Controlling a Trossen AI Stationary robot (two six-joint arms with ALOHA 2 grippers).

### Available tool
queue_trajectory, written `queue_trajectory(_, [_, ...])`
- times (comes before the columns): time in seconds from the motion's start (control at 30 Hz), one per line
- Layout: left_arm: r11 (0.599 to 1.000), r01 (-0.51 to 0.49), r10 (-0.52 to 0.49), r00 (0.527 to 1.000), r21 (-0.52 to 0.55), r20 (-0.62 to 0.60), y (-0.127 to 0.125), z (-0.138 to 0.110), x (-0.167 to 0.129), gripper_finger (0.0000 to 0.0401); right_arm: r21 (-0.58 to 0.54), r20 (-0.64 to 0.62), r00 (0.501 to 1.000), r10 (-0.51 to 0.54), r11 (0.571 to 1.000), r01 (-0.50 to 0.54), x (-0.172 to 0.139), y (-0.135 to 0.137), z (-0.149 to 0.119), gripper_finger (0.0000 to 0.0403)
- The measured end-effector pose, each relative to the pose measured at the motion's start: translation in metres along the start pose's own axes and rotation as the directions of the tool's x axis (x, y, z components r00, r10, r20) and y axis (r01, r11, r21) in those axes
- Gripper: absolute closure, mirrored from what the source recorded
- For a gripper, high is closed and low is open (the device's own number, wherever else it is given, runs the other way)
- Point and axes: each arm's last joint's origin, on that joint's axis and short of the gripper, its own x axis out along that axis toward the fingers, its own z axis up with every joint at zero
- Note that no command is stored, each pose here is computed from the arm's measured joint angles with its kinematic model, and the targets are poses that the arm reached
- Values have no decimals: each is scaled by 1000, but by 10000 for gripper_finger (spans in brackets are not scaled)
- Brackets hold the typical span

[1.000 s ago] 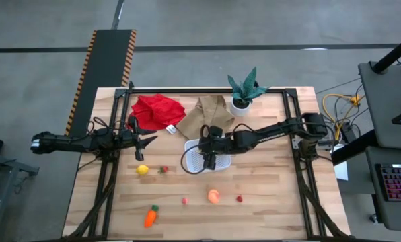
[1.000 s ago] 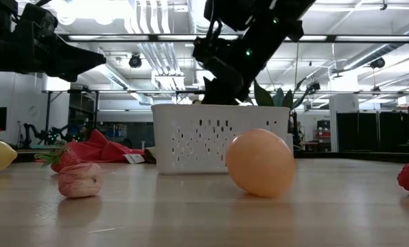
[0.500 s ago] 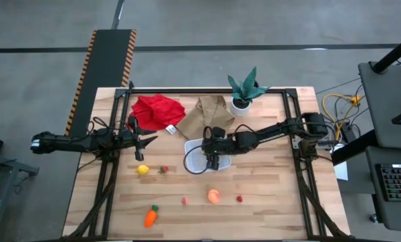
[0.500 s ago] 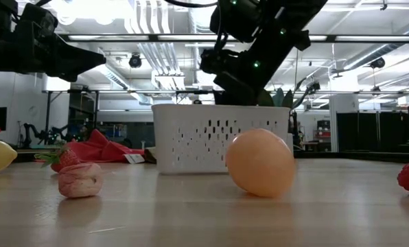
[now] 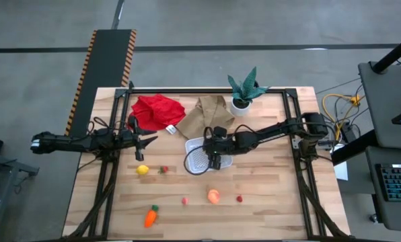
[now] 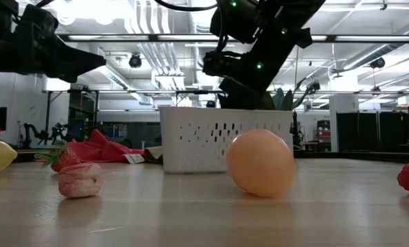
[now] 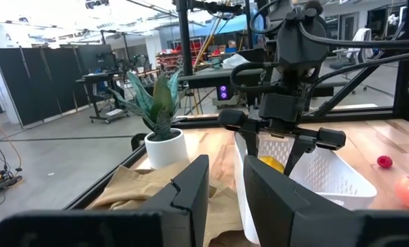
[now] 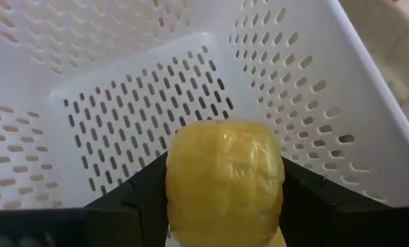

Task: Pick and placing Produce into tupperware
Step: Put the pineapple into the white bin

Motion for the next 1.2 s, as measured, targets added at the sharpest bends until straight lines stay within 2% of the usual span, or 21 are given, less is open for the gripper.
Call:
queue_trajectory(0.27, [1000, 2, -2, 1000, 4, -13, 0, -1, 0, 321, 1, 16, 1000, -3, 1000, 3, -6, -1, 11, 202])
queue_trajectory(0.73, [1000, 2, -2, 1000, 3, -13, 0, -1, 0, 321, -19, -79, 997, -25, 1000, 24, -16, -5, 15, 202])
queue_trajectory(0.9, [1000, 2, -2, 1000, 3, -13, 0, -1, 0, 321, -51, -153, 979, -136, 990, 130, -18, -12, 9, 202])
queue_trajectory(1.1, [1000, 2, -2, 1000, 3, -13, 0, -1, 0, 321, -10, -163, 977, -135, 991, 135, -18, -14, 8, 201])
queue_trajectory(1.2, [1000, 2, -2, 1000, 3, -13, 0, -1, 0, 321, -8, -161, 979, -128, 992, 128, -18, -14, 9, 188])
